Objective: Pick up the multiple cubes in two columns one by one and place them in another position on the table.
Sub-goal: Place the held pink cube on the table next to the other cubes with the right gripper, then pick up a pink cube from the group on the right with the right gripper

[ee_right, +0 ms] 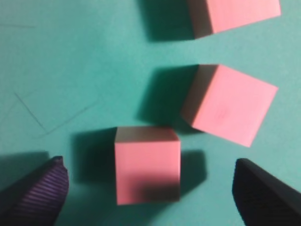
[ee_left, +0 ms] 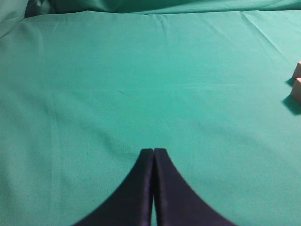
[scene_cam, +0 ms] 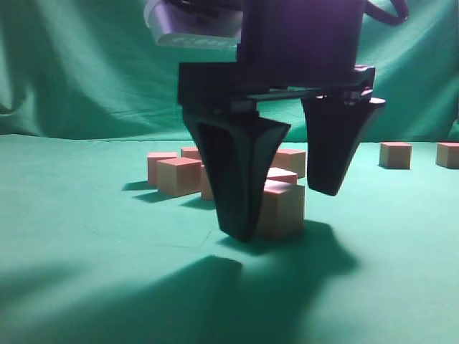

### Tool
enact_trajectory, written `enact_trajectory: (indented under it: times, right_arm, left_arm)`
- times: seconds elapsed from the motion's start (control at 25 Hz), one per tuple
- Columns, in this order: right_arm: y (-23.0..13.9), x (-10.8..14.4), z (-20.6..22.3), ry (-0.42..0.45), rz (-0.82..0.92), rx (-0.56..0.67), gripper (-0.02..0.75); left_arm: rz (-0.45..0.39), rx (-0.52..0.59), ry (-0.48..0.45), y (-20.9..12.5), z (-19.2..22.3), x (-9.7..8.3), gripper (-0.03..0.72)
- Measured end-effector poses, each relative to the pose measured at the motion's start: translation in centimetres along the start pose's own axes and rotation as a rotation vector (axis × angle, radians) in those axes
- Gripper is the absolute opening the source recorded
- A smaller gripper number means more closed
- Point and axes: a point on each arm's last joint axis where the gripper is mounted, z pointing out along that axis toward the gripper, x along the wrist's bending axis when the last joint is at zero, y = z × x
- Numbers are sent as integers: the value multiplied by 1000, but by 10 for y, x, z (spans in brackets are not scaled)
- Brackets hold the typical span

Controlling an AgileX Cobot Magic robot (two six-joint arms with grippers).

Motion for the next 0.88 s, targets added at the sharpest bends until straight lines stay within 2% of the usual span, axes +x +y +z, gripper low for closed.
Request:
enact_trajectory:
  times: [0.12, 0.16, 0.24, 0.6, 0.64, 0.76, 0.88]
  right_arm:
    - [0, -1, -7, -5, 3, 17, 640]
    - [1, -2, -12, -6, 5, 13, 681]
    - [1, -3, -24, -7, 9, -8, 665]
    - [-6, -13, -117, -12, 58, -228, 665]
    - [-9, -15, -126, -19, 71, -252, 608]
    - [-20, -25, -158, -88, 131, -332, 609]
    - [-32, -48, -177, -180, 252, -364, 609]
  left_arm:
    - [0, 0, 0, 0, 0, 0, 0]
    - [0, 0, 0, 0, 0, 0, 0]
    - [0, 0, 0, 0, 0, 0, 0]
    - [0, 0, 0, 0, 0, 0, 0]
    - [0, 0, 0, 0, 0, 0, 0]
    - [0, 0, 0, 0, 0, 0, 0]
    - [0, 0, 0, 0, 0, 0, 0]
